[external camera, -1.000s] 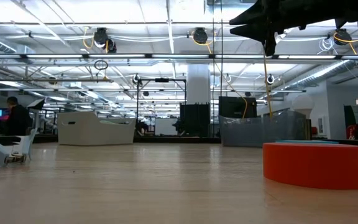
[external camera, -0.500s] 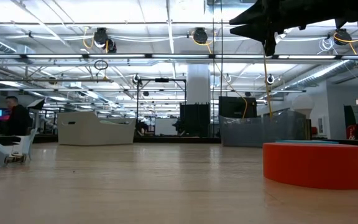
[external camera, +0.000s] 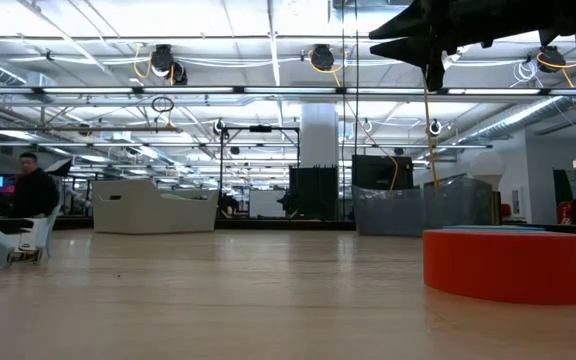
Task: Pick and place Stapler, Stapler remover, tape
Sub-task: Put the blue tape into the white bin
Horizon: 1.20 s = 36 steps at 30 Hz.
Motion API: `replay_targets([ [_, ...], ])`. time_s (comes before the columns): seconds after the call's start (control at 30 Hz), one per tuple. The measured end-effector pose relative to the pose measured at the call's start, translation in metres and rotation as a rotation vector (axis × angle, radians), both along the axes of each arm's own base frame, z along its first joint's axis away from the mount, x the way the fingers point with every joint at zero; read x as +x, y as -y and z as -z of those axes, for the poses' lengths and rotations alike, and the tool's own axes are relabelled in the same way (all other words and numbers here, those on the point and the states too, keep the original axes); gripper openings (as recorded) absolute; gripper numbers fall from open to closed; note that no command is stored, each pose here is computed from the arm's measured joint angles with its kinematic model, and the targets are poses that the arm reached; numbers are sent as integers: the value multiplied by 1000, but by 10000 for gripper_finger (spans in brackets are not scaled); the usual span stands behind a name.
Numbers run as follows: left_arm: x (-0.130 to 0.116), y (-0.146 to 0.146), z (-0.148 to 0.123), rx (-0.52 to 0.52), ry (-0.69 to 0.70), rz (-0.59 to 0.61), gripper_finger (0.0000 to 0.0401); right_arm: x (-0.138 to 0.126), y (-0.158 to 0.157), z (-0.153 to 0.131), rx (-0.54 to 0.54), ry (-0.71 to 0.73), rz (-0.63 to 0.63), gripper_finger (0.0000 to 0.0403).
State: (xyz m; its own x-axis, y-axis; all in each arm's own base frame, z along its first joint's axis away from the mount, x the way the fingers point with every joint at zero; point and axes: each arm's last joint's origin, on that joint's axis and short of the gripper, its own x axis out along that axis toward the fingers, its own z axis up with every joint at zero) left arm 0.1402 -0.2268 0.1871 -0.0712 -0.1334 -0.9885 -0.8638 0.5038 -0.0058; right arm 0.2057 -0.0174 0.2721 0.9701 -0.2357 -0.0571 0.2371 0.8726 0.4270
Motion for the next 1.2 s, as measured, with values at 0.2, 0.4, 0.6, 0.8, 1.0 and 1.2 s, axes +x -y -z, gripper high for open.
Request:
replay_targets([
  [0.2, 1, 2, -6, -14, 10, -14, 108, 0, 0, 0, 0, 0, 0, 100],
  [0.4, 6, -1, -55, -30, 119, -44, 108, 0, 0, 0, -3, -2, -1, 100],
  [0.6, 22, -21, -121, 166, 527, -35, 108, 0, 0, 4, -42, -55, -5, 100],
  [0.8, 54, -46, -147, 370, 749, 77, 108, 0, -3, 8, -35, -95, -117, 100],
  [1.0, 95, -73, -154, 541, 846, 270, 108, 0, -9, 9, -16, -99, -302, 100],
  [1.2, 119, -102, -159, 582, 904, 363, 108, -1, -15, 9, -4, -95, -432, 100],
])
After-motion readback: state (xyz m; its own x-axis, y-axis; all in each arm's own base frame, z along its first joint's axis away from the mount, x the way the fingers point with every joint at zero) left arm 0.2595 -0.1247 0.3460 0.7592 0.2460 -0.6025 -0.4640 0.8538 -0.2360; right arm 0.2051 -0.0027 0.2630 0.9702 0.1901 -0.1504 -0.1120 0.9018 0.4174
